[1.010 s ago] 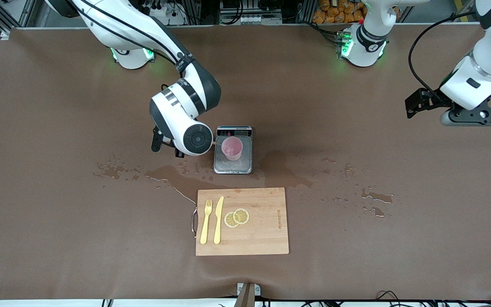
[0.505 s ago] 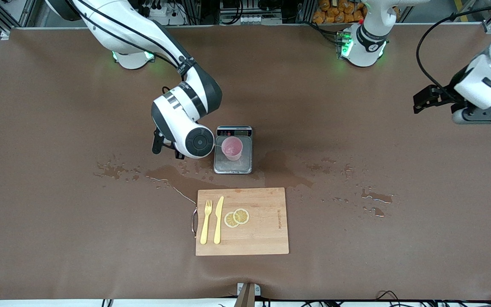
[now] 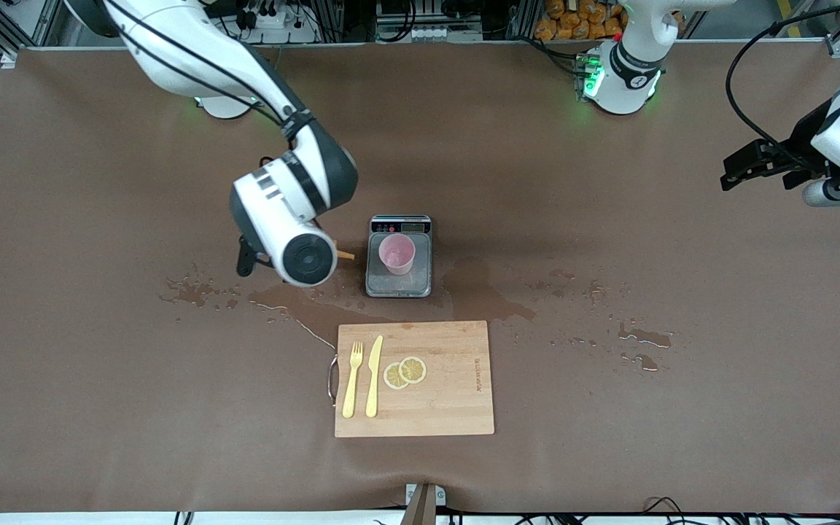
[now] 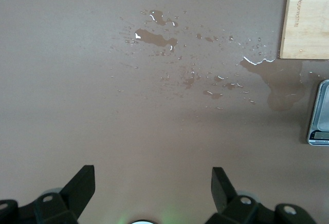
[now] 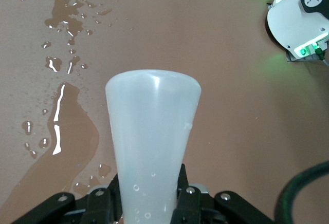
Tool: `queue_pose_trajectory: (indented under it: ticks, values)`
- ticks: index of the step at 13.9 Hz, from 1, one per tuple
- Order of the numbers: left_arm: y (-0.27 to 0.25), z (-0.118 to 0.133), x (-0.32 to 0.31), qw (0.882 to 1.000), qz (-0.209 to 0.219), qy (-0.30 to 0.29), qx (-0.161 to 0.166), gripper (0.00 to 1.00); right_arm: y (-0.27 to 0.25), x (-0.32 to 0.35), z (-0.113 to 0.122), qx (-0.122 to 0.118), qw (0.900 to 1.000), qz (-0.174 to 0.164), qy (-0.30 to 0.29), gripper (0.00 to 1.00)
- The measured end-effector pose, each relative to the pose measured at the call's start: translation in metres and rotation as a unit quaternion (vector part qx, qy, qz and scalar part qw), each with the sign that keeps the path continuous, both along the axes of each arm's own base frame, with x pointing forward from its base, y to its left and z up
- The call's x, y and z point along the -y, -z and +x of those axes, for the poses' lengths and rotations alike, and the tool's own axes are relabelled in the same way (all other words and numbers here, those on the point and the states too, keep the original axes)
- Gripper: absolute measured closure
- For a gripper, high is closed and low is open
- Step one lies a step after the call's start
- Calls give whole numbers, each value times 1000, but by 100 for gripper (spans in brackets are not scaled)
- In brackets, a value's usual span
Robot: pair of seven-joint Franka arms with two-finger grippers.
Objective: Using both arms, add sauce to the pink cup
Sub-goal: 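Carry the bottle back to its starting spot with the right gripper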
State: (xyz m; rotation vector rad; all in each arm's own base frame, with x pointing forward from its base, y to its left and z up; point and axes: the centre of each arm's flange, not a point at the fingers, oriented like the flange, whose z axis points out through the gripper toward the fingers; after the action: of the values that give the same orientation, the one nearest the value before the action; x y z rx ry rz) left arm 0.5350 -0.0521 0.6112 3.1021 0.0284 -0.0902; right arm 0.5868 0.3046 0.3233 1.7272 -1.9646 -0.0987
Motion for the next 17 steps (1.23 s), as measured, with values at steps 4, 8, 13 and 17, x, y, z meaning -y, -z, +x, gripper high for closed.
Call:
queue_pose_trajectory:
  ticks: [4, 8, 13, 17]
  values:
    - [-4, -2, 2, 1000, -1, 19, 5, 0, -28, 72, 32, -36, 992, 123, 6, 60]
    - [-6, -4, 13, 999, -1, 33, 6, 0, -40, 140, 50, -51, 976, 214, -4, 60]
    - [-14, -1, 16, 999, -1, 35, 27, 0, -45, 258, 66, -45, 931, 359, -40, 60]
    - [-22, 2, 11, 999, -2, 32, 38, 0, -37, 336, 65, -22, 904, 421, -77, 60]
